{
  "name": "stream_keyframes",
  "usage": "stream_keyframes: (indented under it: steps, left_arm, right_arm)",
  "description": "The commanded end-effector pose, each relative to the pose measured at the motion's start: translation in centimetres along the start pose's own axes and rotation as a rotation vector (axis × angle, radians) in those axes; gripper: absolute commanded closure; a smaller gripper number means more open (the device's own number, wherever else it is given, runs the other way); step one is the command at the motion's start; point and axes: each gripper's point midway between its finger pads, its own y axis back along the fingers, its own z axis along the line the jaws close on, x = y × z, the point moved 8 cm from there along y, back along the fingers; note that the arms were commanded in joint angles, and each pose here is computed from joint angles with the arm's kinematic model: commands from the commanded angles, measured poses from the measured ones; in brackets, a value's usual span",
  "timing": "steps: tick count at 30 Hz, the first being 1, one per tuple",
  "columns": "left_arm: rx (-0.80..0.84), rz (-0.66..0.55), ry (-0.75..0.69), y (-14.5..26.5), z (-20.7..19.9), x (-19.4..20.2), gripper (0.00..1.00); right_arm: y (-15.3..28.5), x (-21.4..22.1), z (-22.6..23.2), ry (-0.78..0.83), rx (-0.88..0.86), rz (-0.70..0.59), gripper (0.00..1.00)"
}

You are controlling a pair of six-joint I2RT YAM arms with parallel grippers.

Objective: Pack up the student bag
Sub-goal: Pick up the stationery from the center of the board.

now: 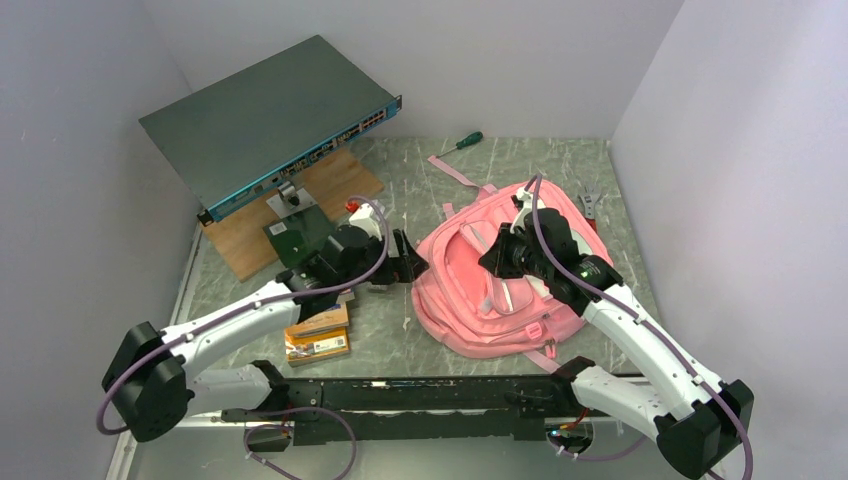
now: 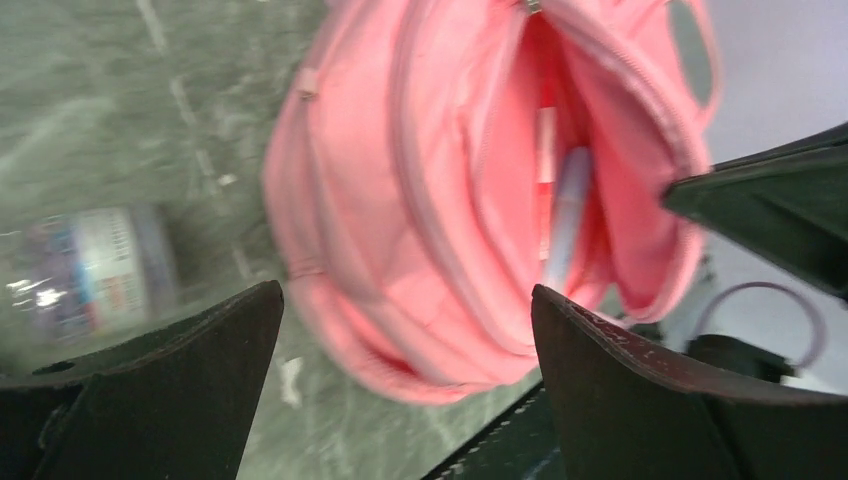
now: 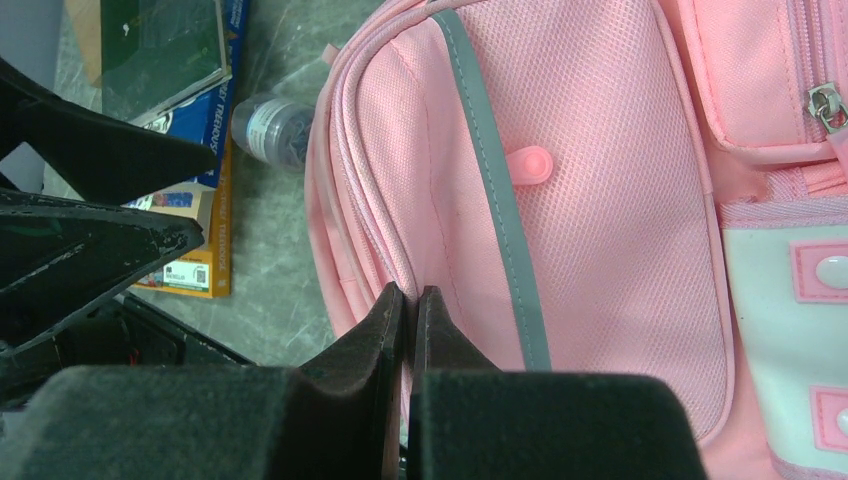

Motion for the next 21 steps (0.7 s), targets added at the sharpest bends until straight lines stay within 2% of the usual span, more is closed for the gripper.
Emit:
stream_keyframes:
  steps: [1, 4, 8, 17, 21]
  left_arm:
    - [-0.289, 0.009, -0.223, 1.9, 3.0, -1.1, 0.00]
    - [-0.484, 0.068, -0.267, 2.3, 5.1, -1.0, 0.00]
    - [-0.621, 0.140, -0.292, 1.9, 6.5, -0.7, 0.00]
    - [-0.692, 0.200, -0.293, -0.6, 7.9, 0.4, 0.01]
    - [-0.675, 0.208, -0.301, -1.5, 7.9, 0.5, 0.07]
  right_arm:
    - [0.4, -1.2, 0.6, 0.002, -0.039, -0.075, 1.00]
    - [0.4, -1.2, 0.6, 0.003, -0.037, -0.077, 1.00]
    - [0.3, -1.3, 0.7, -0.001, -0.043, -0.074, 1.00]
    - [0.6, -1.2, 0.8, -0.009, -0.044, -0.075, 1.00]
    - [0.6, -1.2, 0.8, -0.013, -0.046, -0.073, 1.00]
